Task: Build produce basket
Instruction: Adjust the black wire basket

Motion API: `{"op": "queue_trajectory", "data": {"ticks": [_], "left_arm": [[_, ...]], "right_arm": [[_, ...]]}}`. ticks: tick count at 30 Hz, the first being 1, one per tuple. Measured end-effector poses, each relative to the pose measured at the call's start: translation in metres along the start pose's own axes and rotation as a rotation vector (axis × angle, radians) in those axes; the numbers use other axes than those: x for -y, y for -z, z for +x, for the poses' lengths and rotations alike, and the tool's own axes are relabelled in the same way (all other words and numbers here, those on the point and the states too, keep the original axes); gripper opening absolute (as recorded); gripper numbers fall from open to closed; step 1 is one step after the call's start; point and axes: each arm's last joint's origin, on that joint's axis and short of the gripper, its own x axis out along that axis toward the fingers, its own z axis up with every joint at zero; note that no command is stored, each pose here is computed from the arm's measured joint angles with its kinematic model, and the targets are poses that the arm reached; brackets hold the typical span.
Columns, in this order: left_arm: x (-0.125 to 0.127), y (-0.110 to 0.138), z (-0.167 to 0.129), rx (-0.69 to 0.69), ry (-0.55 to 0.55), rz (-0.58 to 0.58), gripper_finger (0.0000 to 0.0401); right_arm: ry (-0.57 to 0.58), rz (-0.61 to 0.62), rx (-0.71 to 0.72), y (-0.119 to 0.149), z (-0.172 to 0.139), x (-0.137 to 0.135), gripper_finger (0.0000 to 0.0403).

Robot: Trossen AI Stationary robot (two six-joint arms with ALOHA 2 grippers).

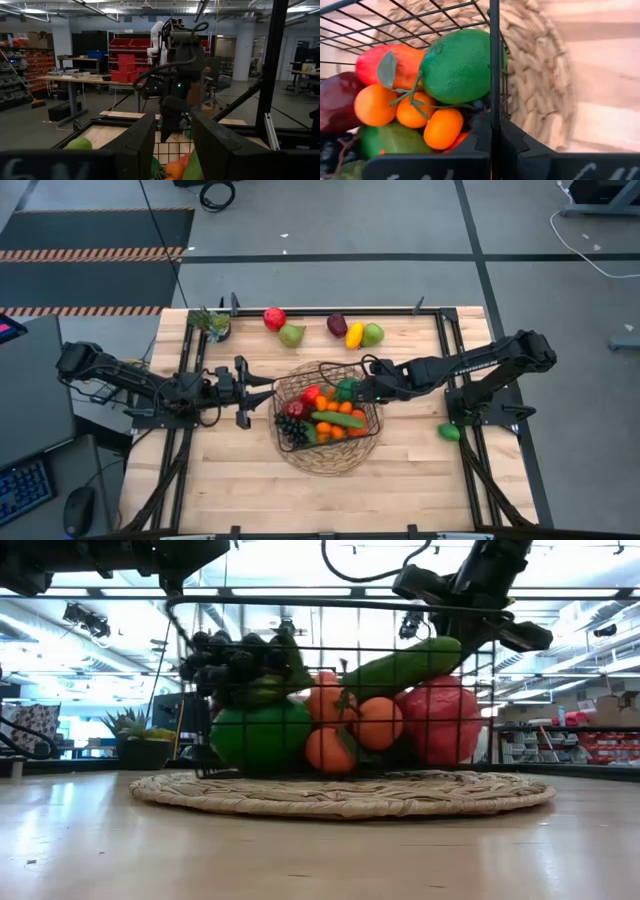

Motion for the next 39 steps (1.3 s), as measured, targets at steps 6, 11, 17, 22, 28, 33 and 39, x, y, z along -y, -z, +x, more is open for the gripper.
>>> {"op": "queue_trajectory", "data": {"ticks": [6, 11, 17, 22, 28, 33, 39], "left_arm": [[0.0, -0.001, 0.0, 0.01, 0.0, -0.005, 0.0132], [0.001, -0.001, 0.0, 0.01, 0.003, -0.001, 0.0132], [0.001, -0.001, 0.0, 0.01, 0.003, -0.001, 0.0132], [0.001, -0.002, 0.0, 0.013, 0.003, -0.006, 0.0132], [0.001, -0.002, 0.0, 0.013, 0.003, -0.006, 0.0132], [0.001, -0.002, 0.0, 0.013, 0.003, -0.006, 0.0132], [0.001, -0.002, 0.0, 0.013, 0.004, -0.006, 0.0132]], "right_arm": [[0.023, 0.057, -0.015, 0.009, -0.002, 0.003, 0.0022], [0.012, 0.109, 0.012, 0.021, -0.006, 0.004, 0.0015], [-0.02, 0.115, 0.036, 0.029, -0.009, 0.003, 0.0034], [-0.019, 0.068, 0.034, 0.03, -0.009, 0.003, 0.0057], [-0.019, -0.015, 0.02, 0.032, -0.01, 0.003, 0.0086], [-0.028, -0.173, -0.004, 0.032, -0.013, 0.003, 0.0108], [-0.06, -0.313, -0.021, 0.029, -0.022, 0.004, 0.0133]]}}
